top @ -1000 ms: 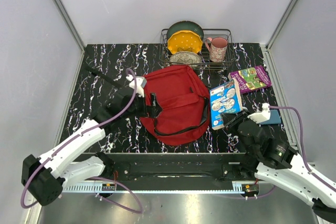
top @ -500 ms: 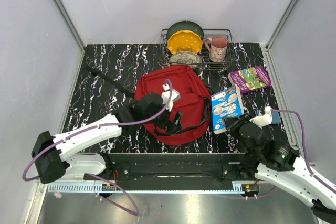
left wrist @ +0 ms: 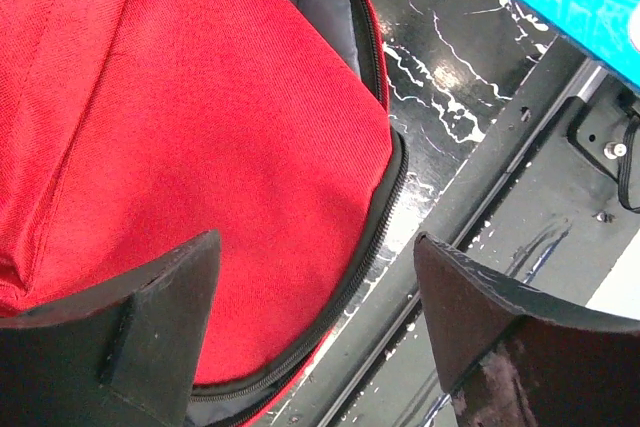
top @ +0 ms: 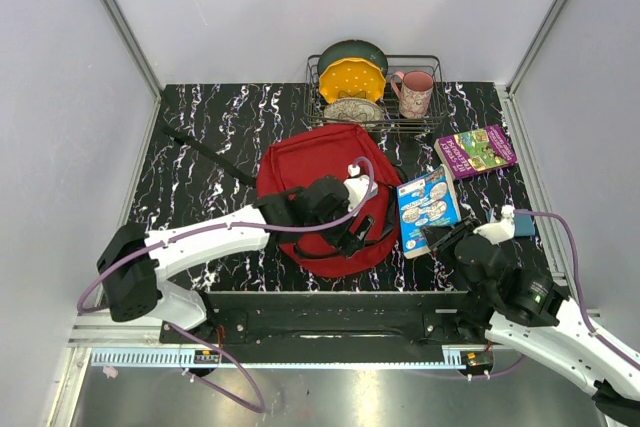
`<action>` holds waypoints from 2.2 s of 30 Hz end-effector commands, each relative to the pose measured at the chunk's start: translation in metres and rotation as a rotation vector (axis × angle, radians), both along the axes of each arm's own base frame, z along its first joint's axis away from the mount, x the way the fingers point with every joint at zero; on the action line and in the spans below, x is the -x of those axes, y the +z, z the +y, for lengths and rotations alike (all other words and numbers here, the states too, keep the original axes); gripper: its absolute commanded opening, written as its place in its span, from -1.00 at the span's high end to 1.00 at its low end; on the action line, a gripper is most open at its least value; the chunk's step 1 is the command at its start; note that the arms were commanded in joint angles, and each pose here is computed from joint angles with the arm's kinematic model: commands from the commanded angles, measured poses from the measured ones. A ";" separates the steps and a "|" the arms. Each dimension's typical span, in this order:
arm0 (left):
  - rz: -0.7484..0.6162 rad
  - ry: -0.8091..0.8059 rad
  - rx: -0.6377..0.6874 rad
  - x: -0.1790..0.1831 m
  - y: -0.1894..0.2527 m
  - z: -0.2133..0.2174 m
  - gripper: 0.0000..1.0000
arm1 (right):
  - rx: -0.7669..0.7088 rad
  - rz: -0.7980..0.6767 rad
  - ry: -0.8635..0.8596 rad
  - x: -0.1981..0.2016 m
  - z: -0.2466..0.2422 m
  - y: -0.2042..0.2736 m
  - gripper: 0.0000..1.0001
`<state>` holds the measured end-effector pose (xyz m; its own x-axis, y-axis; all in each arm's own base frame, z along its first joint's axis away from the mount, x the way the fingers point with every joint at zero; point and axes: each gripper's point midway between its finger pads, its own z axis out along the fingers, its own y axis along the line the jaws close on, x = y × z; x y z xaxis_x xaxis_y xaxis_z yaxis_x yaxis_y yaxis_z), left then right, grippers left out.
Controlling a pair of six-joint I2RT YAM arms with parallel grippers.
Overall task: Pack the student bag
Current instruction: Place the book in the student bag.
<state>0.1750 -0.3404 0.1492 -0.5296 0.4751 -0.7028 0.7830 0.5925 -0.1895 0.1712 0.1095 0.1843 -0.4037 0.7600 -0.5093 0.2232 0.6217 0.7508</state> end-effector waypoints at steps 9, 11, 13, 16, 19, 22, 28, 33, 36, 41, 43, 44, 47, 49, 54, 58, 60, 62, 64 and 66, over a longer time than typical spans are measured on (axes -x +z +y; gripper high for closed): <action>-0.033 -0.002 -0.030 -0.011 0.000 -0.013 -0.51 | -0.112 -0.041 -0.023 -0.005 0.007 0.018 1.00; -0.031 -0.002 -0.033 -0.011 -0.001 -0.013 -0.47 | -0.114 -0.042 -0.025 -0.005 0.005 0.017 1.00; -0.036 0.028 -0.050 -0.016 -0.005 -0.011 -0.33 | -0.117 -0.046 -0.026 -0.004 0.004 0.018 1.00; -0.027 0.072 -0.092 -0.020 -0.014 -0.007 -0.09 | -0.118 -0.047 -0.028 -0.003 0.003 0.019 1.00; -0.022 0.110 -0.104 -0.023 -0.017 -0.004 0.04 | -0.118 -0.045 -0.030 -0.003 0.002 0.017 1.00; -0.024 0.133 -0.113 -0.026 -0.020 -0.004 0.03 | -0.117 -0.047 -0.031 -0.003 0.001 0.016 1.00; -0.011 0.155 -0.124 -0.030 -0.024 -0.008 -0.38 | -0.123 -0.047 -0.033 -0.003 0.001 0.015 1.00; -0.018 0.166 -0.125 -0.033 -0.022 -0.010 0.13 | -0.122 -0.046 -0.035 -0.002 -0.001 0.014 1.00; -0.039 0.194 -0.121 -0.037 -0.017 -0.006 0.56 | -0.125 -0.048 -0.038 -0.001 -0.003 0.014 1.00; -0.106 0.277 -0.079 -0.049 0.008 0.003 1.00 | -0.130 -0.050 -0.041 0.001 -0.005 0.015 1.00; -0.127 0.301 -0.066 -0.052 0.017 0.006 1.00 | -0.134 -0.043 -0.049 0.001 -0.006 0.010 1.00; -0.147 0.318 -0.058 -0.055 0.023 0.009 1.00 | -0.137 -0.037 -0.055 0.001 -0.007 0.007 1.00; -0.179 0.373 -0.044 -0.060 0.038 0.018 1.00 | -0.154 -0.025 -0.041 0.003 -0.004 0.003 1.00; -0.198 0.409 -0.042 -0.064 0.048 0.027 1.00 | -0.154 -0.032 -0.029 0.005 -0.004 0.004 1.00; -0.285 0.530 0.045 -0.077 0.102 0.049 1.00 | -0.174 -0.086 0.027 0.007 0.002 0.020 1.00; -0.336 0.593 0.134 -0.082 0.145 0.060 1.00 | -0.258 -0.136 0.061 0.011 0.006 0.038 1.00; -0.347 0.609 0.175 -0.081 0.161 0.066 1.00 | -0.288 -0.135 0.087 0.015 0.010 0.042 1.00; -0.348 0.597 0.222 -0.079 0.174 0.064 1.00 | -0.317 -0.124 0.121 0.019 0.016 0.045 1.00; -0.338 0.589 0.234 -0.078 0.175 0.062 1.00 | -0.374 -0.108 0.139 0.020 0.025 0.049 1.00; -0.331 0.585 0.228 -0.078 0.171 0.059 1.00 | -0.429 -0.085 0.194 0.023 0.041 0.047 1.00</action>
<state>0.2470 -0.2767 0.2754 -0.4583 0.1313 -0.8791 0.4027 0.9124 -0.0737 0.1493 0.1209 0.1920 -0.4763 0.8040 -0.3561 0.1364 0.4676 0.8734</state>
